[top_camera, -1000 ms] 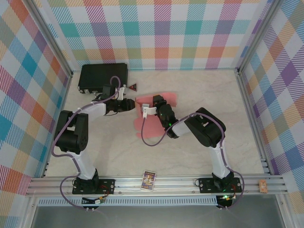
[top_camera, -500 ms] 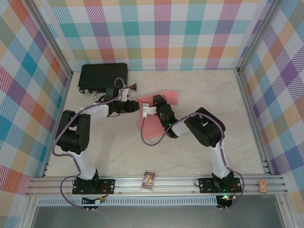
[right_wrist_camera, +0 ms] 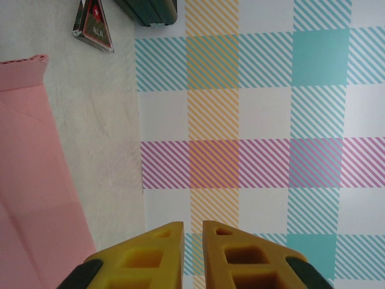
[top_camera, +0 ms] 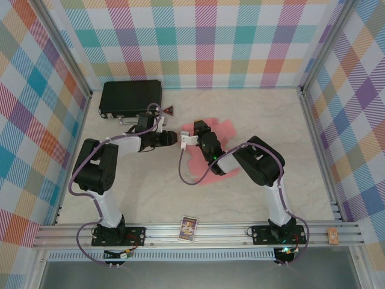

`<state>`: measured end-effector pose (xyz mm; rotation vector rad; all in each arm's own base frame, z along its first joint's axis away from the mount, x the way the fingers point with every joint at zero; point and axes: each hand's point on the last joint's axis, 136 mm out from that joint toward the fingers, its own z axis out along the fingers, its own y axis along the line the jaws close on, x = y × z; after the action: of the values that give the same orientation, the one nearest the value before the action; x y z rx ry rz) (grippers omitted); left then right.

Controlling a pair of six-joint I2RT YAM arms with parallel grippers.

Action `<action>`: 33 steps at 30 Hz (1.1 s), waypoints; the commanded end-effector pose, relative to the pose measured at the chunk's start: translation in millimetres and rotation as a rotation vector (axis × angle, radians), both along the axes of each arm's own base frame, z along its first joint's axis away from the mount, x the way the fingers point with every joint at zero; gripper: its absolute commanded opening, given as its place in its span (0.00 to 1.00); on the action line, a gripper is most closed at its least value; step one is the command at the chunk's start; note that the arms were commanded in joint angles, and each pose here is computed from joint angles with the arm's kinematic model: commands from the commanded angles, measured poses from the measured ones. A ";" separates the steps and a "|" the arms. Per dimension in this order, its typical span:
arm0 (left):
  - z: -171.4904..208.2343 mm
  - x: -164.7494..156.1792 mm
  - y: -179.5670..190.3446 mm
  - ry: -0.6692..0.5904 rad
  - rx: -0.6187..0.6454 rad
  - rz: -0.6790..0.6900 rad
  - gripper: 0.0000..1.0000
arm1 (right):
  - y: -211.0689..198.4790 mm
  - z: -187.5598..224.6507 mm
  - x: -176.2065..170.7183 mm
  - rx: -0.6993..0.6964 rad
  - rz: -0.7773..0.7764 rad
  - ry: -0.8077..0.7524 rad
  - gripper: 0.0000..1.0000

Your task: Fold the paper box

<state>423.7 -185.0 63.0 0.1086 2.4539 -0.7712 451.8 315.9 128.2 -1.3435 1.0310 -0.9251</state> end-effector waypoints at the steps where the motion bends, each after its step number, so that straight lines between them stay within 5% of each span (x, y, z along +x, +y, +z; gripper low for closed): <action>1: 21.5 4.4 13.6 -0.050 0.055 0.077 0.48 | 0.7 12.9 4.7 0.039 -0.031 -0.019 0.19; 11: 81.1 -21.8 25.5 -0.110 0.021 0.190 0.57 | -48.8 22.1 -4.8 0.299 -0.222 0.397 0.44; 15: 81.9 -50.5 0.2 -0.063 0.007 0.169 0.55 | -86.8 36.4 -10.6 0.584 -0.352 0.654 0.54; 22: 67.9 -96.2 -74.8 0.020 -0.075 0.073 0.36 | -159.6 59.1 3.8 1.020 -0.585 0.859 0.67; 28: 29.4 -115.6 -134.7 0.116 -0.098 -0.030 0.22 | -165.5 38.4 7.1 1.164 -0.669 1.134 0.67; 33: -10.7 -114.8 -145.1 0.194 -0.073 -0.022 0.11 | -158.9 28.8 5.6 1.184 -0.663 1.228 0.68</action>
<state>297.5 -318.5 45.6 0.0789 2.6345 -0.8671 472.6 142.5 164.1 -0.4033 2.4065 0.1772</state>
